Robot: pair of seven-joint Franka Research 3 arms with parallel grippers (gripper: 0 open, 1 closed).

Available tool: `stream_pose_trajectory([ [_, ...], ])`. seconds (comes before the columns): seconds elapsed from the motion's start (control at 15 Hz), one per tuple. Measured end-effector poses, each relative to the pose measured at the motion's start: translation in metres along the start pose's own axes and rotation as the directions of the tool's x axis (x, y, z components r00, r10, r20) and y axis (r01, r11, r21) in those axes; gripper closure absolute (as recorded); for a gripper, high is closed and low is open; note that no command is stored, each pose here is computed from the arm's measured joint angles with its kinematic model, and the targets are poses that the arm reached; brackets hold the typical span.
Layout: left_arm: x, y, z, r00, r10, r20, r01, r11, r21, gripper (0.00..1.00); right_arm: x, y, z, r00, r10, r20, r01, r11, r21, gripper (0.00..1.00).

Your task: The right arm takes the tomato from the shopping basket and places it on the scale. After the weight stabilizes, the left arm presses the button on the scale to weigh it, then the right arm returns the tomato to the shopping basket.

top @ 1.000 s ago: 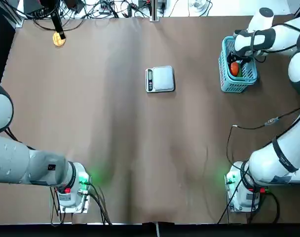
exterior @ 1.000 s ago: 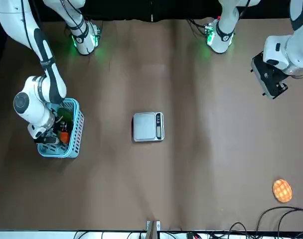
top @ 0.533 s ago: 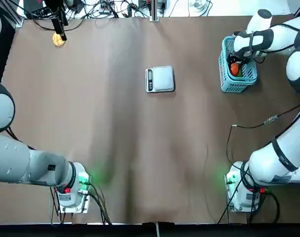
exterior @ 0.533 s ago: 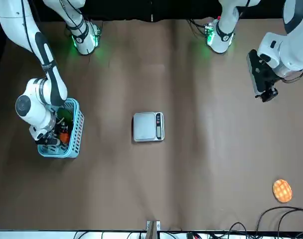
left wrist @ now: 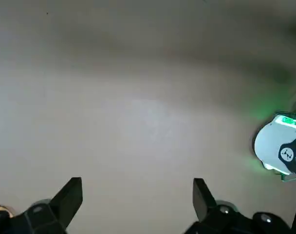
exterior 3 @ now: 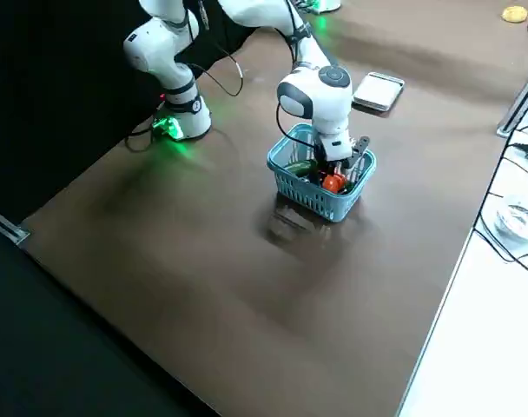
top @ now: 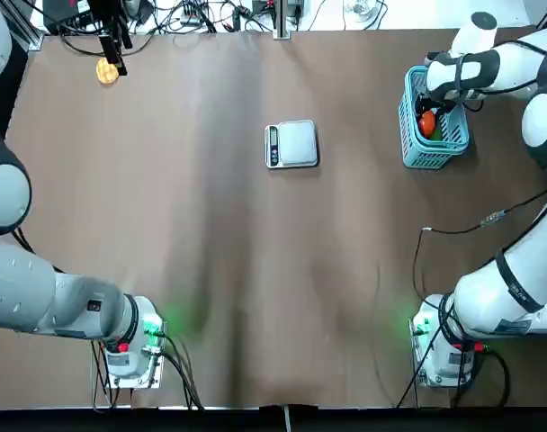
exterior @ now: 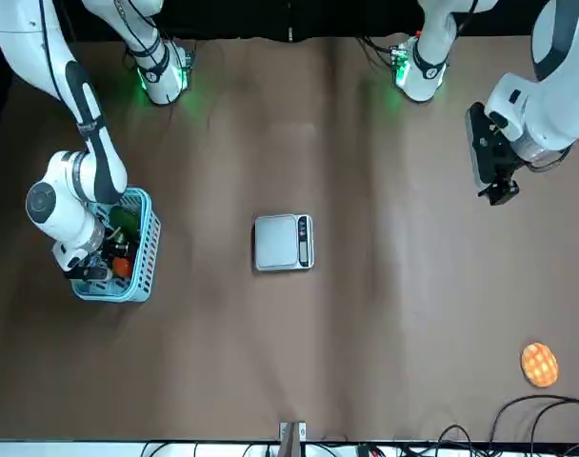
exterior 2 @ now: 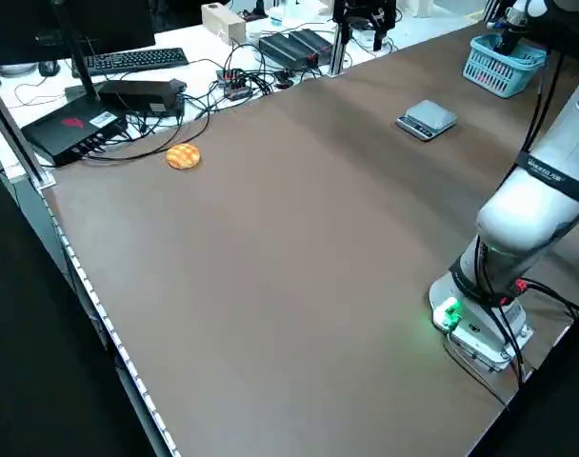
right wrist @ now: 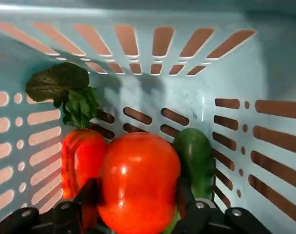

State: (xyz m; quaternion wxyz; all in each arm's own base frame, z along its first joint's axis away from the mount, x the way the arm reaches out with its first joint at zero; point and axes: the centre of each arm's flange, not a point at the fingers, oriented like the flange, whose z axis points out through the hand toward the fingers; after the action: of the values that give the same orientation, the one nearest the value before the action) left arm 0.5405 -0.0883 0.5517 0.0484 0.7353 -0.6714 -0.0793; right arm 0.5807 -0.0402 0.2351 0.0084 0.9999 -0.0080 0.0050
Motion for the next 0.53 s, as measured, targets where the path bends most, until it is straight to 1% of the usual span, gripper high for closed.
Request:
stream_pose_trajectory([
  [0.33,0.009,-0.002,0.005,1.0,0.015,0.003,-0.015,1.0,-0.006,0.0,0.002,0.0,-0.004,1.0,-0.001,-0.004,0.001,1.0,0.0,0.3],
  [0.53,0.01,-0.001,0.005,1.0,0.018,0.004,-0.018,1.0,-0.006,0.02,0.004,0.0,-0.027,1.0,0.0,0.017,0.0,1.0,0.003,0.3],
])
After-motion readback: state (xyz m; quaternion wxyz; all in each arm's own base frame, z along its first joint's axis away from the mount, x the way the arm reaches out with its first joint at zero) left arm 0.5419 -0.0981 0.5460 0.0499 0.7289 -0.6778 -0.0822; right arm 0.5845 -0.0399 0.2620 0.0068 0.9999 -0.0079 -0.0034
